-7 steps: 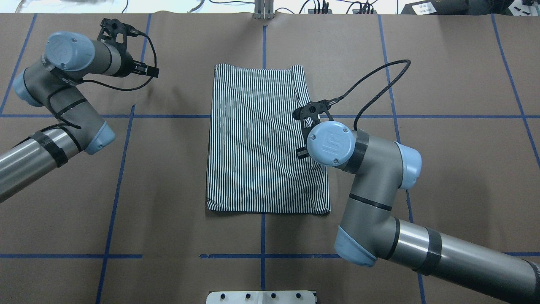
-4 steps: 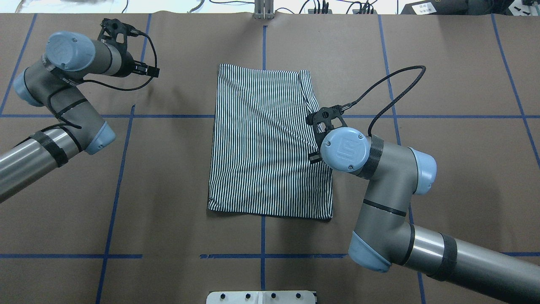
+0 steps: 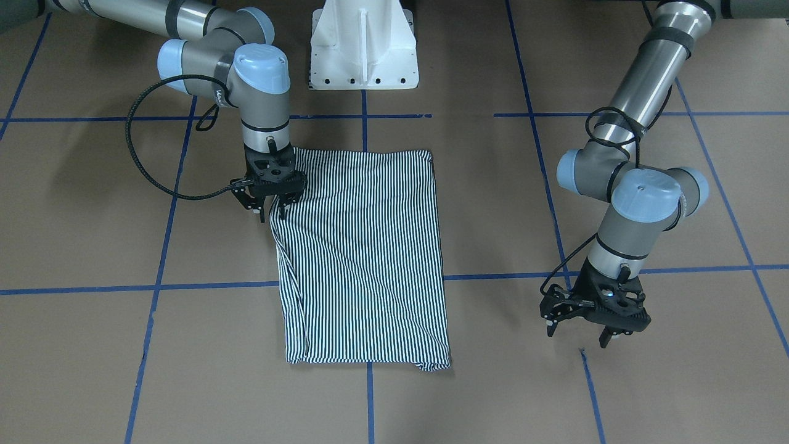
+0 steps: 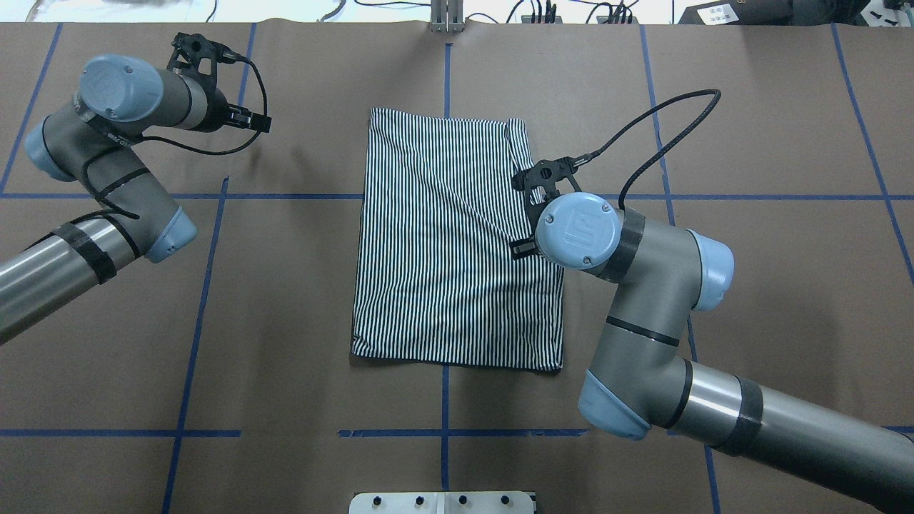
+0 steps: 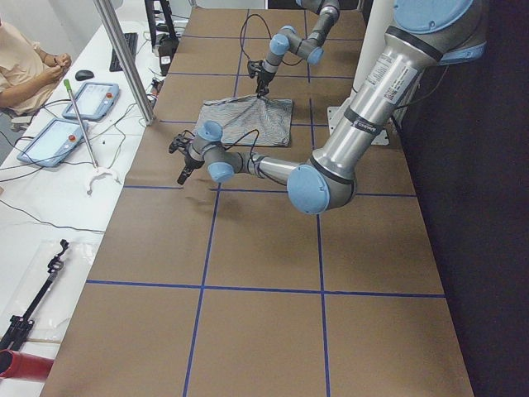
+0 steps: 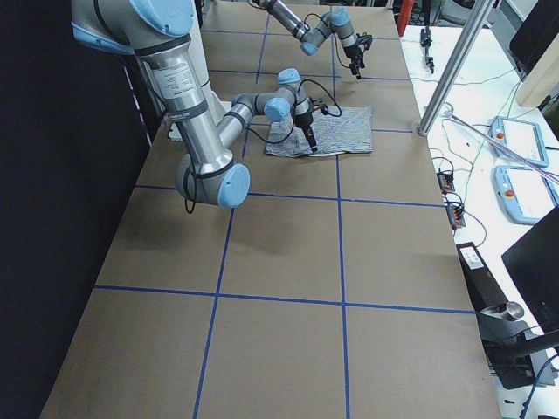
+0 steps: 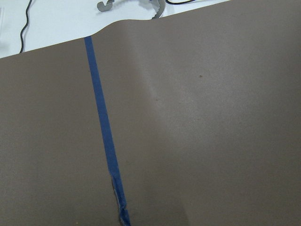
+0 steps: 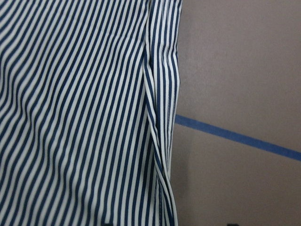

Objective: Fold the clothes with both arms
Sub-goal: 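Raise the right gripper off the shirt toward the far table edge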

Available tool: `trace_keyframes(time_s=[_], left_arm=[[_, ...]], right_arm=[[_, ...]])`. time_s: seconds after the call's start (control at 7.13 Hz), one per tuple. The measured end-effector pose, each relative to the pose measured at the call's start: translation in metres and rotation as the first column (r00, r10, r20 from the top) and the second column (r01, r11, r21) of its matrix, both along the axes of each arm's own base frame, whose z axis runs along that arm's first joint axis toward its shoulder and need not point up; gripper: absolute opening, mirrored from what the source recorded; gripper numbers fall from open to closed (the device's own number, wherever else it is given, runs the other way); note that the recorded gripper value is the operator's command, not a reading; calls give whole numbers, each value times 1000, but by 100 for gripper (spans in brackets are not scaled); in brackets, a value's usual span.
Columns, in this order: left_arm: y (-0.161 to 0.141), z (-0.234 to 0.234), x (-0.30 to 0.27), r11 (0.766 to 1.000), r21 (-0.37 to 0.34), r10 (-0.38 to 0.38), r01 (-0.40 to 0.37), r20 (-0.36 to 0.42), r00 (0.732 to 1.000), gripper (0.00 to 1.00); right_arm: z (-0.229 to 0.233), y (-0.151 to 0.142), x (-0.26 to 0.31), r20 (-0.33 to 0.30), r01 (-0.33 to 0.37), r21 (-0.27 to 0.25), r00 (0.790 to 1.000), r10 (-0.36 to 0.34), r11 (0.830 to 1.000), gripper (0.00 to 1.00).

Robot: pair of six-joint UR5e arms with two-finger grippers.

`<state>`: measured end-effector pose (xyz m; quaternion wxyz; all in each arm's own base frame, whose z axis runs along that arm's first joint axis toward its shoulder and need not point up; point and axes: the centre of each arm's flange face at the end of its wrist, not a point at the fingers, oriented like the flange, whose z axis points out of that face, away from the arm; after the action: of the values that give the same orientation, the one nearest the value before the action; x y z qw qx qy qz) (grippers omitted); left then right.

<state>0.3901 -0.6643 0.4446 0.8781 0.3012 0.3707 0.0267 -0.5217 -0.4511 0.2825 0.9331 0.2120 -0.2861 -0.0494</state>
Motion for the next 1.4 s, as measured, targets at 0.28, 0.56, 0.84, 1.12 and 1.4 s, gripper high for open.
trace_keyframes(time_s=[0.28, 0.56, 0.84, 1.12, 1.4], left_arm=[[1, -7, 0, 1000, 9, 0, 0, -9, 1000, 100], [2, -18, -1, 1000, 24, 1, 0, -22, 1000, 100], [5, -26, -1, 999, 30, 20, -19, -41, 999, 100], [8, -31, 0, 999, 29, 39, -37, -56, 998, 100], [8, -32, -1, 999, 30, 42, -40, -60, 997, 100]], right_arm=[[-12, -36, -18, -17, -25, -19, 1000, 24, 1000, 100], [-2, -53, -30, -53, -24, -41, 998, 22, 999, 100], [13, -58, -35, -90, -10, -53, 996, 5, 999, 100], [27, -67, -33, -126, 0, -55, 992, -7, 998, 100], [42, -92, -9, -167, 14, -39, 986, -21, 999, 100]])
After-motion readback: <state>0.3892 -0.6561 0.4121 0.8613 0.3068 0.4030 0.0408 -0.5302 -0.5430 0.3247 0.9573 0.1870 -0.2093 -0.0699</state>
